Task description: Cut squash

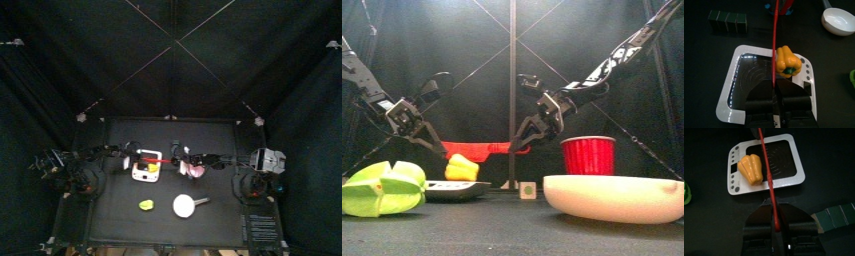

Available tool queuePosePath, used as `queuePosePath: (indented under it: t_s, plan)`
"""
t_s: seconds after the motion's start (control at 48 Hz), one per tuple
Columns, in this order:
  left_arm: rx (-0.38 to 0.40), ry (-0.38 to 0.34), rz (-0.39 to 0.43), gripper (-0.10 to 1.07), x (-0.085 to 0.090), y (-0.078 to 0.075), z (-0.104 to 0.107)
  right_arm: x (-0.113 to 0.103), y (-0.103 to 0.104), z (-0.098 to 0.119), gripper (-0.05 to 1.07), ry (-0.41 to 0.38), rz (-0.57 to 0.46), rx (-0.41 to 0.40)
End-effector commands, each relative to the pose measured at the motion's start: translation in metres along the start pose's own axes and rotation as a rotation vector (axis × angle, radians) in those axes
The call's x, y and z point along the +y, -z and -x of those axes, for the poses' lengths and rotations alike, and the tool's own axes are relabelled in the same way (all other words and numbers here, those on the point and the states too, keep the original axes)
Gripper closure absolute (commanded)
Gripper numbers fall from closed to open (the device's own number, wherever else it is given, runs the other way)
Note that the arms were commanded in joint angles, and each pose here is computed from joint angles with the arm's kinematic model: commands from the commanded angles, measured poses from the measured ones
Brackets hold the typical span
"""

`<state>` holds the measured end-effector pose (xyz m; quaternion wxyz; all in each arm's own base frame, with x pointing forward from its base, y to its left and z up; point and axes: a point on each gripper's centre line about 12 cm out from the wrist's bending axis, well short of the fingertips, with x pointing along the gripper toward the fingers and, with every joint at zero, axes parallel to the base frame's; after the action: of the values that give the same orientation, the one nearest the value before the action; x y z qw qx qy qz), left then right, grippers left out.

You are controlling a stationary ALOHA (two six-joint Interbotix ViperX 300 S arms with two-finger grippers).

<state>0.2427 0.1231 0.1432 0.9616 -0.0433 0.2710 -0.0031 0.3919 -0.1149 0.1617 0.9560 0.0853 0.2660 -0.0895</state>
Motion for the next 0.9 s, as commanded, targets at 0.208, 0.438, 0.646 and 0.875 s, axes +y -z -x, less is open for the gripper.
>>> queuePosePath:
  t_s: [0.208, 0.438, 0.646, 0.875]
  plan:
    - [-0.087, -0.008, -0.051, 0.7, -0.009, -0.02, 0.016, 0.008, -0.027, 0.008, 0.81, -0.015, 0.013, -0.074]
    - [-0.138, 0.056, -0.114, 0.7, -0.041, -0.024, 0.028, 0.03, -0.033, 0.015, 0.81, -0.061, 0.053, -0.095]
    - [-0.13, 0.149, -0.18, 0.7, -0.077, -0.015, 0.03, 0.055, -0.027, 0.02, 0.81, -0.115, 0.091, -0.086]
    - [-0.072, 0.1, -0.18, 0.7, -0.078, -0.009, 0.024, 0.055, -0.02, 0.018, 0.81, -0.113, 0.092, -0.064]
